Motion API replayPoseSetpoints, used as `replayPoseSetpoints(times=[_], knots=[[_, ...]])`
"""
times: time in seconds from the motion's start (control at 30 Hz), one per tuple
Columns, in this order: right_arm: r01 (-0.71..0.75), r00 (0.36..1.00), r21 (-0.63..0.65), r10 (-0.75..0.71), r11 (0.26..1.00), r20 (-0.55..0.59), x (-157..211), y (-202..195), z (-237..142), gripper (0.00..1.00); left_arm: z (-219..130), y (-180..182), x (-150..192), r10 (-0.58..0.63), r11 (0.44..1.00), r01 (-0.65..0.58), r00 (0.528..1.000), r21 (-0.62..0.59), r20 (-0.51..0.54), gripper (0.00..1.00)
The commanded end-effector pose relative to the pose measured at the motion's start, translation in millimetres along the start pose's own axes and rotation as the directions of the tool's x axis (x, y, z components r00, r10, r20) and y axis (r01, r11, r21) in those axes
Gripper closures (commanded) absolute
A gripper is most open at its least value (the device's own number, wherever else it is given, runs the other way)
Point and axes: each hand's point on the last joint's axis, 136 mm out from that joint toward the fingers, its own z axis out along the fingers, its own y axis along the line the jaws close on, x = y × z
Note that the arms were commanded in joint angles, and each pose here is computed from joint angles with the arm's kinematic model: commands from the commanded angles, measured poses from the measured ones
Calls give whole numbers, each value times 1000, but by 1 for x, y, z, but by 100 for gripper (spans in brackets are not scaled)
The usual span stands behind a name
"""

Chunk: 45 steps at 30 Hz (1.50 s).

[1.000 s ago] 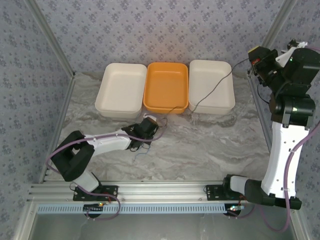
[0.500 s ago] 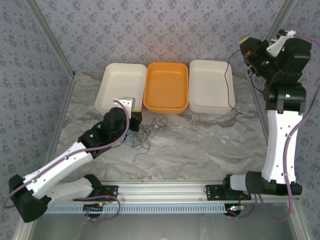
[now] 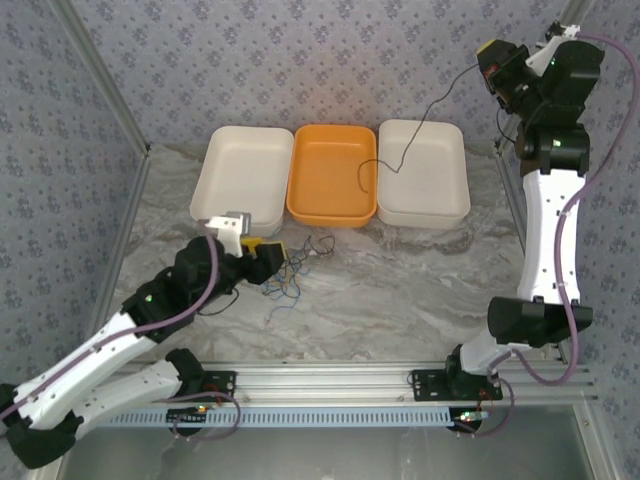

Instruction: Untangle the cables

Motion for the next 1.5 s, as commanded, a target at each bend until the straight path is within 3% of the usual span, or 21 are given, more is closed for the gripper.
replayPoseSetpoints(times=[0.0,0.23,0.5,0.9,1.17,1.2,1.3,1.33,1.47], knots=[[95,994,-64,-91,993,63,-20,19,4,100,-21,7,-12,-36,999,37,997,-11,68,30],[108,994,61,-109,992,0,-12,-39,48,100,-39,3,-21,-31,1000,30,997,5,74,25],[127,981,247,-84,961,-175,60,-142,91,100,-34,7,-11,-20,1000,20,999,-16,37,25],[126,966,439,-10,889,-258,107,-231,130,100,-27,9,-3,-28,999,28,1000,-18,15,25],[132,950,489,31,862,-311,138,-289,173,100,-25,11,4,-36,999,36,999,-24,-13,25],[133,941,508,52,851,-335,148,-299,173,94,-25,11,5,-36,999,36,999,-27,-15,25],[155,924,526,65,836,-376,161,-313,176,55,-21,11,6,-30,999,29,999,-32,-27,25],[163,921,537,68,828,-383,163,-314,173,46,-19,9,6,-29,999,28,999,-29,-32,25],[248,908,541,1,804,-418,156,-298,158,38,-12,5,6,-30,999,30,999,-15,-34,25]])
